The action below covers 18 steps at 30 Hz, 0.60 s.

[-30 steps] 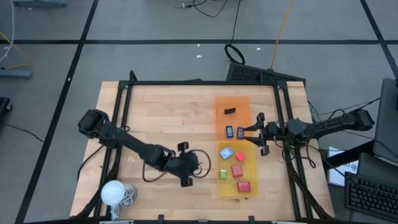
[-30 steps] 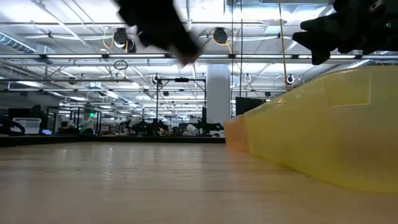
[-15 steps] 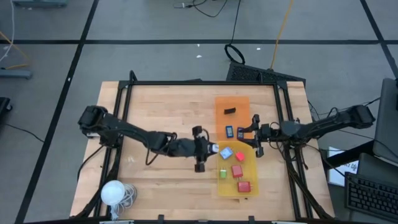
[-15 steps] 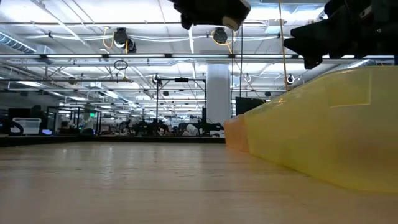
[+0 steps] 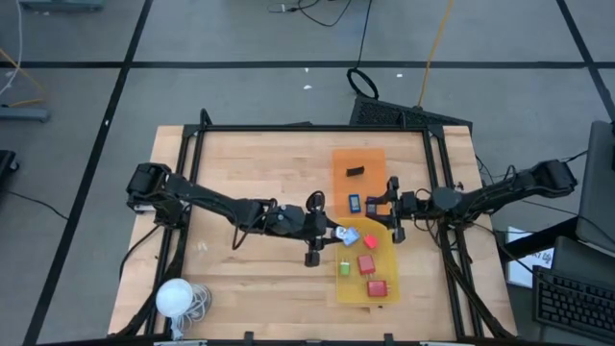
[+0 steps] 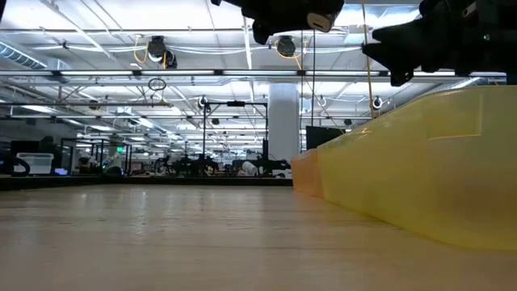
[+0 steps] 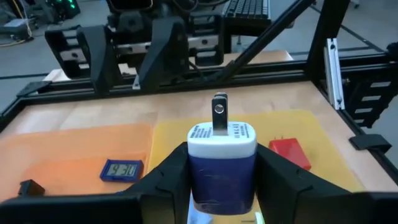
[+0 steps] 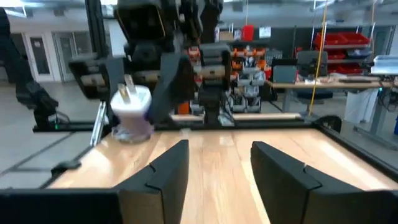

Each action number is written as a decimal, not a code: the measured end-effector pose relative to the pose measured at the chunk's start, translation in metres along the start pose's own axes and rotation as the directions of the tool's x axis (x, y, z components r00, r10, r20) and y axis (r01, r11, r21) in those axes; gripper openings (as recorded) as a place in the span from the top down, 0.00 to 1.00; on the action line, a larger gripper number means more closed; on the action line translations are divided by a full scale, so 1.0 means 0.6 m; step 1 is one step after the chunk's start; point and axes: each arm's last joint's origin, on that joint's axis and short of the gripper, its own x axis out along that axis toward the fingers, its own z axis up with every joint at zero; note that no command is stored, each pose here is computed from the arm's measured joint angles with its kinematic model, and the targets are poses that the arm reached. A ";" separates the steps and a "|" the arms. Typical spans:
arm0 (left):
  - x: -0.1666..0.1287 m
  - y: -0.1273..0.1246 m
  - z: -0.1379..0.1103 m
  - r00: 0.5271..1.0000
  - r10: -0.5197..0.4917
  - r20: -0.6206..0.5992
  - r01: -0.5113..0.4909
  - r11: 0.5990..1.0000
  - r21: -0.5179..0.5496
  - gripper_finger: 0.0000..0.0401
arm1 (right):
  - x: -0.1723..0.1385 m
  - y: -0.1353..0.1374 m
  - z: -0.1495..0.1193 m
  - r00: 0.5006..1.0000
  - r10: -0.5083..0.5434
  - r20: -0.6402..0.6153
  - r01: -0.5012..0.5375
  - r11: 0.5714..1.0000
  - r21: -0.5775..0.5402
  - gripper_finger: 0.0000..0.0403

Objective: Pick & Place Office items
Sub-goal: Put the purple charger adapter into the yellow bin

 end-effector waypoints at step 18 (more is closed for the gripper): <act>0.003 0.022 0.002 0.998 0.059 0.015 -0.059 0.998 0.010 0.63 | 0.128 0.043 0.019 0.991 0.132 0.033 -0.132 0.991 0.005 0.27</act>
